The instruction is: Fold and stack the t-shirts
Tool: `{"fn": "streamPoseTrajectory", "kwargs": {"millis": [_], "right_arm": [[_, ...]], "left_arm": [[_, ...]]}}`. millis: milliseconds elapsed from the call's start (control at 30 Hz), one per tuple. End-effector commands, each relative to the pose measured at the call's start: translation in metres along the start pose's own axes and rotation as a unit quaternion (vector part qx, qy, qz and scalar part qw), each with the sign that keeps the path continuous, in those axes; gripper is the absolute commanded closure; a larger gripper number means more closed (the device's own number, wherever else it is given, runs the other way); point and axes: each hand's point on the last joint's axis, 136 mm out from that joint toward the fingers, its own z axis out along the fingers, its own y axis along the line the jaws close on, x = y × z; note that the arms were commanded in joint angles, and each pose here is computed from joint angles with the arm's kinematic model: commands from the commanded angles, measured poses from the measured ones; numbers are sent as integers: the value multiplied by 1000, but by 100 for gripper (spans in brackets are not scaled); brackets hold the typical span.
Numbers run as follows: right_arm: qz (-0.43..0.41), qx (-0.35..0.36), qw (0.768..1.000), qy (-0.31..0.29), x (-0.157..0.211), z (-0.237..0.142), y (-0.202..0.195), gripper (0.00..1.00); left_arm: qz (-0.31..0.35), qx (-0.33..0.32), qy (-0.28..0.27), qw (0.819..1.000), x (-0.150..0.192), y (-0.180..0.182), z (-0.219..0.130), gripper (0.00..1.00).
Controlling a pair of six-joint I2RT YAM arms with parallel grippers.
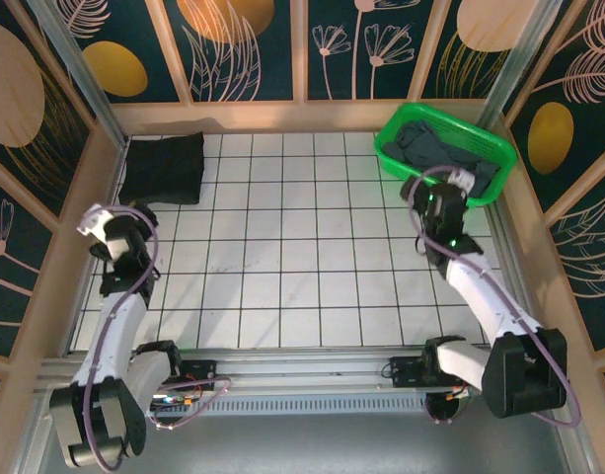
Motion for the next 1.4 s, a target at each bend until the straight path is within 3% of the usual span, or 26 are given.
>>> {"fn": "streamPoseTrajectory", "kwargs": {"millis": [0, 67, 233, 467, 733, 800, 867, 1367], "right_arm": [[-78, 42, 993, -74, -6, 9, -19, 1], [-96, 43, 992, -67, 9, 18, -23, 1], [-112, 22, 991, -69, 31, 38, -27, 1], [-126, -12, 990, -66, 40, 59, -38, 1], [-111, -66, 985, -111, 42, 41, -41, 1], [-106, -66, 983, -134, 46, 33, -47, 1], [-100, -58, 985, -127, 46, 35, -50, 1], [-114, -68, 983, -127, 47, 36, -43, 1]], "left_arm": [[47, 65, -16, 997, 12, -21, 13, 1], [44, 70, -10, 997, 26, -21, 22, 1], [56, 82, -55, 994, 31, -21, 34, 1], [85, 132, -57, 986, 37, -49, 51, 1], [136, 218, -152, 955, 48, -74, 6, 1], [151, 181, -93, 967, 60, -74, 27, 1], [141, 181, -120, 966, 53, -73, 23, 1], [144, 179, -113, 967, 55, -72, 22, 1]]}}
